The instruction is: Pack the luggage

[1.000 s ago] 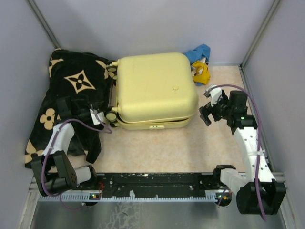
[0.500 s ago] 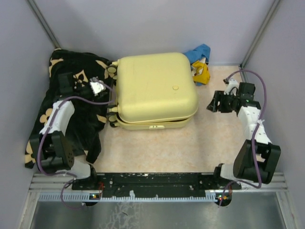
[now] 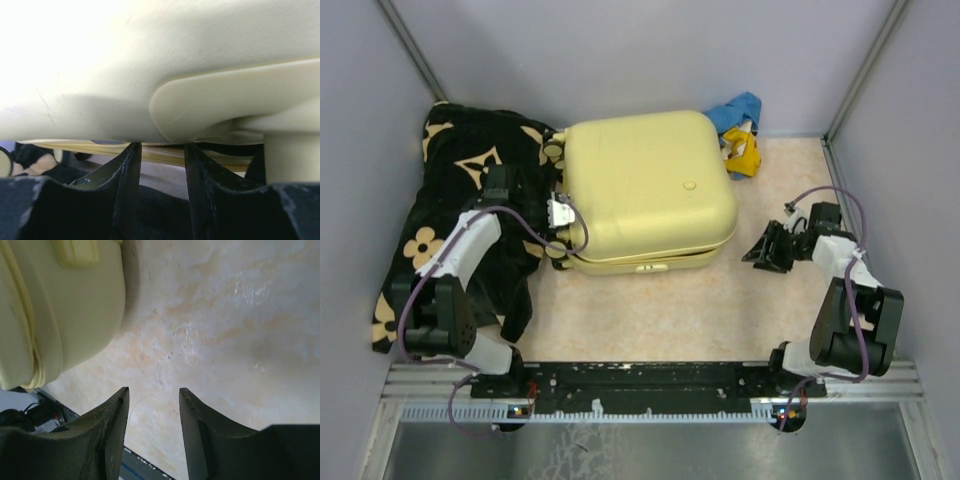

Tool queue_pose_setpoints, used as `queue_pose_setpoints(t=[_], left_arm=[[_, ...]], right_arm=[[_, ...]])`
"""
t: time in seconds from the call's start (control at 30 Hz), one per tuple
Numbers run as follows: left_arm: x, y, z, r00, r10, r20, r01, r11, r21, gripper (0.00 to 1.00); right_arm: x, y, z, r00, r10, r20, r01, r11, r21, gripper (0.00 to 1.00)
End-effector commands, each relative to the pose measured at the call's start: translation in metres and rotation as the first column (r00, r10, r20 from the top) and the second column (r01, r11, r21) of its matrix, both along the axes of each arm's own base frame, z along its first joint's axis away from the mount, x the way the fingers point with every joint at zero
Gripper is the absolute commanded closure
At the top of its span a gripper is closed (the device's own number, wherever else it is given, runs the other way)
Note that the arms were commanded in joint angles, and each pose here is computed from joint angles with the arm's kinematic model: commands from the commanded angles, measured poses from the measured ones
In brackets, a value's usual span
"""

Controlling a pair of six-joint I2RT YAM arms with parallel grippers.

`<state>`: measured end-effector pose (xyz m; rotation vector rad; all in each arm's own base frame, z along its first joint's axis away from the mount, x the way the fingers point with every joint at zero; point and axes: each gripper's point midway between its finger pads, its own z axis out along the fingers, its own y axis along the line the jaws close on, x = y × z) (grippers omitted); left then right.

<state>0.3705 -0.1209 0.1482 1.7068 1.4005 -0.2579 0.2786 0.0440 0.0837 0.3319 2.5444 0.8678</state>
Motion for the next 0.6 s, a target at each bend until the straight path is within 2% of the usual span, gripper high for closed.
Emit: queue_pose_setpoints(t=[0.0, 0.17, 0.27, 0.33, 0.43, 0.5, 0.57], left_arm=[[-0.086, -0.056, -0.021, 0.966, -0.194, -0.17, 0.186, 0.981, -0.063, 0.54], [-0.117, -0.122, -0.022, 0.945, -0.252, -0.206, 0.223, 0.962, -0.157, 0.53], [-0.109, -0.169, -0.001, 0.958, -0.231, -0.17, 0.189, 0.955, -0.23, 0.51], [-0.109, -0.192, 0.017, 0.946, -0.255, -0.199, 0.194, 0.94, -0.28, 0.5], [-0.104, -0.199, 0.043, 0.933, -0.252, -0.257, 0.178, 0.944, -0.277, 0.47], [-0.102, -0.186, 0.058, 0.926, -0.257, -0.276, 0.179, 0.944, -0.279, 0.46], [-0.096, -0.167, 0.078, 0.926, -0.253, -0.282, 0.151, 0.929, -0.337, 0.44]], right_arm=[[-0.01, 0.01, 0.008, 1.0, -0.012, 0.005, 0.012, 0.998, 0.059, 0.56], [-0.012, 0.008, 0.009, 1.0, -0.021, 0.003, 0.021, 0.998, 0.06, 0.57], [-0.009, 0.006, 0.008, 0.999, -0.035, 0.0, 0.035, 0.998, 0.061, 0.57], [-0.004, 0.004, 0.006, 0.999, -0.044, -0.004, 0.044, 0.997, 0.058, 0.58], [0.006, -0.002, 0.005, 0.998, -0.057, -0.003, 0.057, 0.997, 0.045, 0.59], [0.012, -0.006, 0.004, 0.998, -0.065, 0.004, 0.065, 0.997, 0.029, 0.6], [0.016, -0.007, 0.001, 0.997, -0.075, 0.006, 0.075, 0.997, 0.031, 0.61]])
